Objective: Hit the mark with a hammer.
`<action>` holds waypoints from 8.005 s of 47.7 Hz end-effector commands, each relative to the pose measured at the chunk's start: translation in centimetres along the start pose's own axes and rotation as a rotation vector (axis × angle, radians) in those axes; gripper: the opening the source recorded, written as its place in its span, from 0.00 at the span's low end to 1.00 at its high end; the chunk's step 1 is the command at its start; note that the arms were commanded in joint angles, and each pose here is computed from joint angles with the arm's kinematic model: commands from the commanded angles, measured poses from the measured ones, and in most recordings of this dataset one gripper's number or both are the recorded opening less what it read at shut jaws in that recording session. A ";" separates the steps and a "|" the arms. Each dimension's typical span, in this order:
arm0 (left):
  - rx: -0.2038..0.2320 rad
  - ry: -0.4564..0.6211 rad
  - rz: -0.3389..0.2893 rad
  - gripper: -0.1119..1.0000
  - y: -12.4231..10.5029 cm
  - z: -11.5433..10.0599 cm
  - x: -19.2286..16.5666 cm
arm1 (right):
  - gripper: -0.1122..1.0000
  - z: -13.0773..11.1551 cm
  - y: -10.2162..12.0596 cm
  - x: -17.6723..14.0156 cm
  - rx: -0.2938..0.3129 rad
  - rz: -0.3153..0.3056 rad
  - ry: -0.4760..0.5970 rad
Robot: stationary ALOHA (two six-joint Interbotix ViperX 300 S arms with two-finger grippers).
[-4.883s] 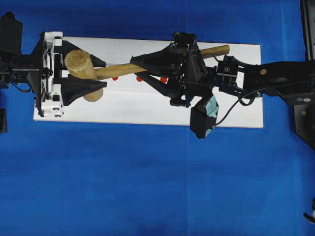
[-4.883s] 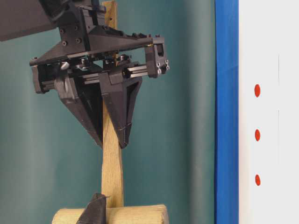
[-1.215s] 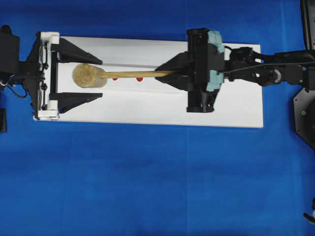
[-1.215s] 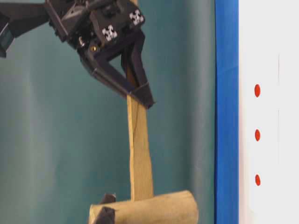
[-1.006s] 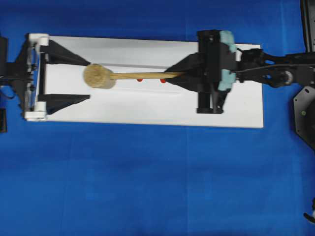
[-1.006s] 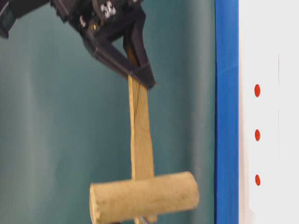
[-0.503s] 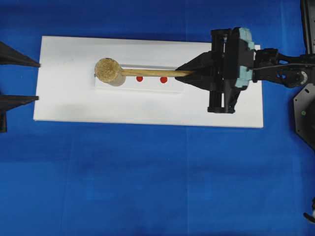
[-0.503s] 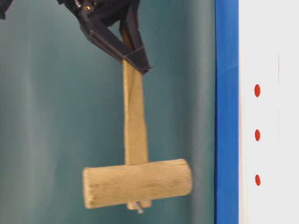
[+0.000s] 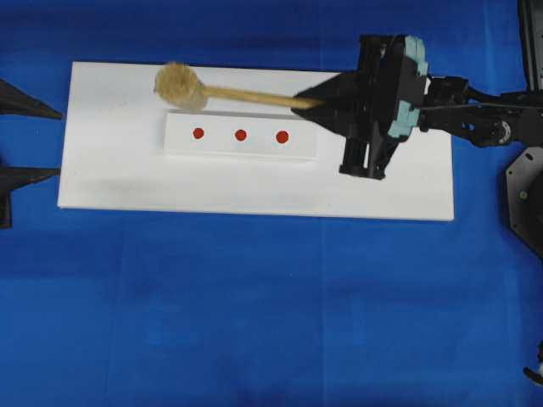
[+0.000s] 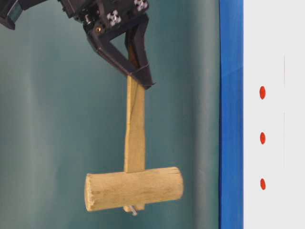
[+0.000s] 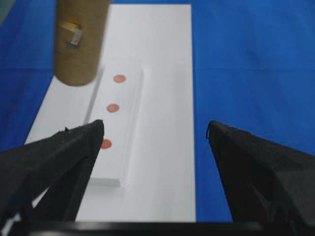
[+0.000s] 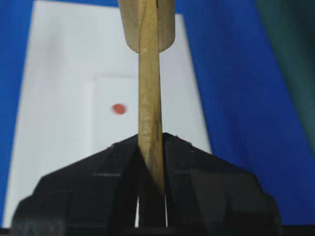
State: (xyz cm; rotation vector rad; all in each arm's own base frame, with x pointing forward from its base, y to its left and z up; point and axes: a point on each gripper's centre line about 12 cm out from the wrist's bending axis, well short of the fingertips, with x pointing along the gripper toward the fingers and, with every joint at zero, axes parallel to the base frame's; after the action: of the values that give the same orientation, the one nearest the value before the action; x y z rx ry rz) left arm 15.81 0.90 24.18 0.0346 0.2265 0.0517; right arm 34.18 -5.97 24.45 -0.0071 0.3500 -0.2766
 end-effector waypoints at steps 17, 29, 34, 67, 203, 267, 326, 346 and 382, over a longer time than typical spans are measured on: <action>-0.001 -0.003 0.003 0.85 0.1 0.3 0.1 | 0.12 1.4 0.1 0.9 0.016 -0.005 -0.028; -0.004 -0.001 0.003 0.85 0.1 0.2 0.1 | 0.12 -6.5 1.3 4.9 0.098 -0.001 0.226; -0.004 0.000 0.005 0.85 0.1 0.1 0.1 | 0.12 -8.6 1.4 5.8 0.125 -0.011 0.288; -0.007 0.001 0.018 0.85 0.3 0.1 0.1 | 0.12 -2.0 0.5 -1.7 0.116 0.022 0.035; -0.009 -0.007 0.026 0.85 0.4 0.2 0.1 | 0.12 -4.2 -0.3 -8.8 0.114 0.065 -0.010; -0.008 -0.071 0.030 0.85 0.5 0.4 0.8 | 0.12 1.5 5.0 1.8 0.074 0.136 0.019; 0.041 0.014 0.022 0.93 0.7 1.0 14.1 | 0.12 1.9 4.9 1.8 0.071 0.126 0.001; 0.046 0.033 0.031 0.51 1.0 0.8 14.2 | 0.12 1.8 5.0 1.8 0.072 0.137 0.012; 0.038 0.031 0.032 0.51 1.0 0.9 14.1 | 0.90 1.8 4.9 1.6 0.072 0.136 0.009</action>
State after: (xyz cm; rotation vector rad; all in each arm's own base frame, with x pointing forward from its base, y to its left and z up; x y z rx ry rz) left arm 29.37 2.56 20.81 0.0813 0.2952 0.0743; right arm 37.33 -1.63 23.61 0.0910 0.3988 -0.1500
